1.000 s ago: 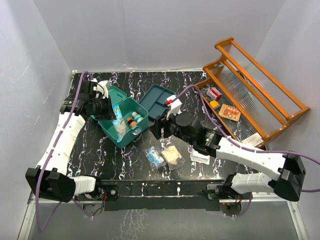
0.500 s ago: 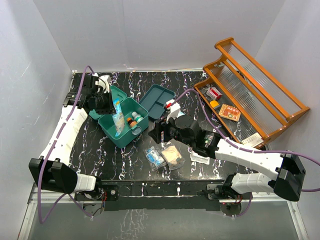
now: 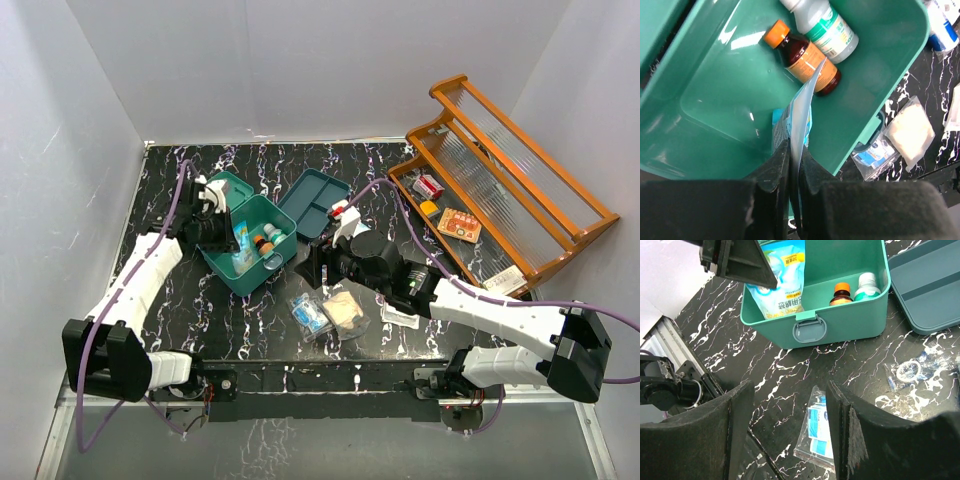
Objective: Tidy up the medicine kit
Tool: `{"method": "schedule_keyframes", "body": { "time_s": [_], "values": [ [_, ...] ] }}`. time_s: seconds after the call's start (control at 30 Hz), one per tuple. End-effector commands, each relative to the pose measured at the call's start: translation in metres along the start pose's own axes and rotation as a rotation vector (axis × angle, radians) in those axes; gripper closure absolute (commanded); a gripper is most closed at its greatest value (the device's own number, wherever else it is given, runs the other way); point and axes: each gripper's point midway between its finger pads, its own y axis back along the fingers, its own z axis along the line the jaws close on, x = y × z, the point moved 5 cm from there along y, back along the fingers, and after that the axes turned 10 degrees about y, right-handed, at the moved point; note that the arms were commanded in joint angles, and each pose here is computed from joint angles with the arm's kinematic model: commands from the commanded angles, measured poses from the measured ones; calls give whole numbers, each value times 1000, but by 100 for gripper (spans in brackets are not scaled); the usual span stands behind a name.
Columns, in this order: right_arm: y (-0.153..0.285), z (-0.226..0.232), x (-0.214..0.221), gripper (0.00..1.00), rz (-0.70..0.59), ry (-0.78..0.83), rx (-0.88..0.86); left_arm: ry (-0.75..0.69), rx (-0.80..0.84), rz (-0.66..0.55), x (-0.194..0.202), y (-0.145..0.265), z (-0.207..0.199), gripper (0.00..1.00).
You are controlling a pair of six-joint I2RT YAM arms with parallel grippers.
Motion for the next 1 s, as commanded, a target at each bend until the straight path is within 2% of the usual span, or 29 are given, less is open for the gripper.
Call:
{"method": "schedule_keyframes", "body": {
  "time_s": [0.0,0.1,0.3,0.47,0.7,0.83,0.97],
  "values": [
    [0,5,-11,43,-66,-21,-34,-3,92,-85,0,5,-9,96],
    [0,6,-12,43,-69,-22,-36,16,52,-73,4,0,-2,93],
    [-1,8,-14,42,-73,-18,-48,46,-47,-54,9,-9,13,73],
    [-2,7,-15,42,-75,-14,-46,74,-45,-27,18,-18,16,67],
    [-2,6,-14,41,-75,-15,-39,66,-173,-94,-1,0,24,46],
    [-3,6,-14,41,-80,-15,-34,48,-186,-143,-16,14,19,38],
    [-3,5,-13,41,-79,-16,-28,40,-187,-198,-24,25,16,36]
  ]
}}
